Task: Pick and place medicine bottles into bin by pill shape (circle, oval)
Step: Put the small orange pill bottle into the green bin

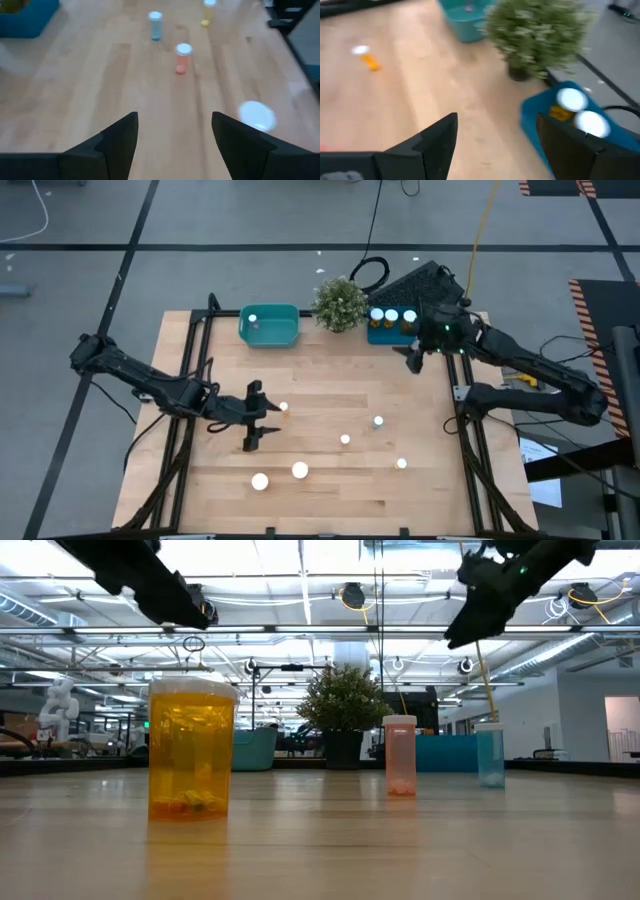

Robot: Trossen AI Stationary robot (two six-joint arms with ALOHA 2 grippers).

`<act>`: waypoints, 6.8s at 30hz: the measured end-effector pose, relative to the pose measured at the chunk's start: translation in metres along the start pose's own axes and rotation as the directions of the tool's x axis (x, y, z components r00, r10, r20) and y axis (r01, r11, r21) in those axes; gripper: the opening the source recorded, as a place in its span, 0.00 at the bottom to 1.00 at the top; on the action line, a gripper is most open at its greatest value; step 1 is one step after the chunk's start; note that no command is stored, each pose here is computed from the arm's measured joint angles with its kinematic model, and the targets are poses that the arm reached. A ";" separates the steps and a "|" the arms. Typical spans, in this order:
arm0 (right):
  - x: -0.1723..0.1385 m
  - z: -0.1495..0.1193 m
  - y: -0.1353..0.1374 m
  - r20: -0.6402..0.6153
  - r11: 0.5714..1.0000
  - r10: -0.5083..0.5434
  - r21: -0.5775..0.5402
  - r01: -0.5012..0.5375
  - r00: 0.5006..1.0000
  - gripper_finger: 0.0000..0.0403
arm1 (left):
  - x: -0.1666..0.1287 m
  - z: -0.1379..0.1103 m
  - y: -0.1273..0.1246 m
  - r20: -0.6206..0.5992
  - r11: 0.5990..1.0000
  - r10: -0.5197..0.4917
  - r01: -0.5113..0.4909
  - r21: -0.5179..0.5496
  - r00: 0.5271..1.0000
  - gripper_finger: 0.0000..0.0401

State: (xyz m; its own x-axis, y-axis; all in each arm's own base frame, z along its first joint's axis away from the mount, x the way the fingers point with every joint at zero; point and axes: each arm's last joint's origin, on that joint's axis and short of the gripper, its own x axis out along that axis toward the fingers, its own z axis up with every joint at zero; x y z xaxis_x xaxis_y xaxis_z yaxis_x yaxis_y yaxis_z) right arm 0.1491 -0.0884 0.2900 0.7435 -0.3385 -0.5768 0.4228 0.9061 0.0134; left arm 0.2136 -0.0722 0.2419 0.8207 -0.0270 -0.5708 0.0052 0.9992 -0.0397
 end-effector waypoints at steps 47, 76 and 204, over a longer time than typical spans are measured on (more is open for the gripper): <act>0.009 -0.034 0.074 0.000 0.959 0.227 -0.172 -0.224 0.974 0.65 | 0.074 -0.022 0.050 -0.391 0.979 0.203 -0.177 0.102 0.898 0.64; 0.009 -0.034 0.074 -0.002 0.956 0.227 -0.189 -0.223 0.974 0.65 | 0.078 -0.015 0.065 -0.485 0.987 0.141 -0.085 0.136 0.863 0.61; 0.019 -0.043 0.075 0.036 0.953 0.239 -0.201 -0.227 0.970 0.65 | 0.030 -0.027 0.347 -0.563 0.860 0.432 -0.509 0.021 0.705 0.37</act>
State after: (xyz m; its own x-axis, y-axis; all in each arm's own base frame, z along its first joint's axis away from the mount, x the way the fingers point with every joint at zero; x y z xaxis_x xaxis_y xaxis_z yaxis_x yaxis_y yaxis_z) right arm 0.1724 -0.0159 0.2446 0.8410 -0.1210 -0.5273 0.1296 0.9913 -0.0207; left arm 0.2249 0.2727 0.1887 0.2595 0.3956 -0.8810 -0.4013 0.8739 0.2742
